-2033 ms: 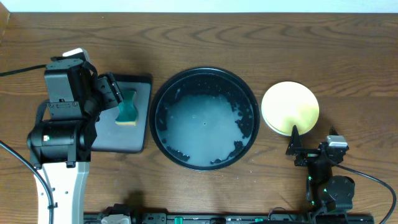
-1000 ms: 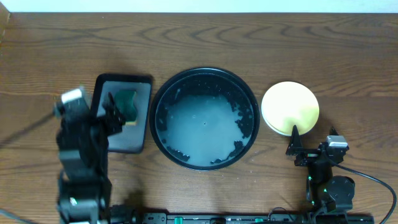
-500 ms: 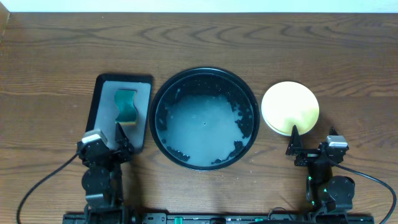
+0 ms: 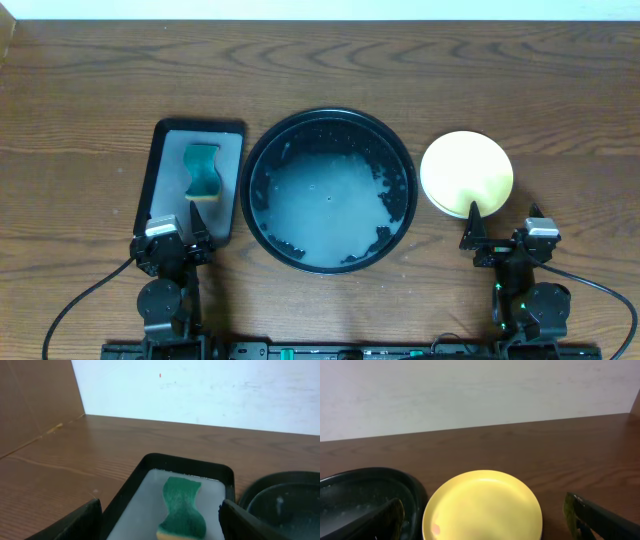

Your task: Clean dirty plates on tray and stack at the side

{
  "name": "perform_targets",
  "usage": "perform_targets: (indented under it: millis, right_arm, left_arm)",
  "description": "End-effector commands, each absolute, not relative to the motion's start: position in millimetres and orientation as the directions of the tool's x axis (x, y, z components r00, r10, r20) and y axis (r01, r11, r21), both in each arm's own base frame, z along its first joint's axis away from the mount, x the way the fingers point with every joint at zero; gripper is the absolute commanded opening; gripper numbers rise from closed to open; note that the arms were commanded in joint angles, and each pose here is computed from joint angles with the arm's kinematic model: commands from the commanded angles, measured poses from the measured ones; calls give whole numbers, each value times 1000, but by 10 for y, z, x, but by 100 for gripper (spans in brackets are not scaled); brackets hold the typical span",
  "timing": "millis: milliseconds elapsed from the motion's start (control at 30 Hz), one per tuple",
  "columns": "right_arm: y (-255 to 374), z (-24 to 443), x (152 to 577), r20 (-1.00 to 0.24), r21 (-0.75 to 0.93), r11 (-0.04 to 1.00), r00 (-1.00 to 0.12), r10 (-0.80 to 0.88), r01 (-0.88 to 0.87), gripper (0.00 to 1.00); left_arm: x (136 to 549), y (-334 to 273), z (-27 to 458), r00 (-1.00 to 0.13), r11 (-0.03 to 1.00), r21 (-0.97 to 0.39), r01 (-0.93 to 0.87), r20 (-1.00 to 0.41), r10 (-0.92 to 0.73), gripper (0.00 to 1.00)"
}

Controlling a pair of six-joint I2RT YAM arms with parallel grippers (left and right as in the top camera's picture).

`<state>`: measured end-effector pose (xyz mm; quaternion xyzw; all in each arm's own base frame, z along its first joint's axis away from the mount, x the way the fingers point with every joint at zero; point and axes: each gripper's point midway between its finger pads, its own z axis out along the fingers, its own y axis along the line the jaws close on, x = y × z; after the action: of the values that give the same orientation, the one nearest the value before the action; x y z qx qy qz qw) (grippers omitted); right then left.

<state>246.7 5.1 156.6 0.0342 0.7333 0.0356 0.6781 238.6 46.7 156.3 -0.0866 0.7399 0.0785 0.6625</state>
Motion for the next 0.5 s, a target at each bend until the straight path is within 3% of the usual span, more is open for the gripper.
perform_targets:
  millis: [0,467]
  right_arm:
    - [38,1556,2465,-991,111,994,-79,111,8,99]
    - [38,1556,2465,-991,111,994,-79,111,8,99]
  left_arm:
    - [2386,489,1386,-148,971,28,-239,-989,-8,75]
    - [2387,489,1376,-152,971,29,-239,-988,-8,75]
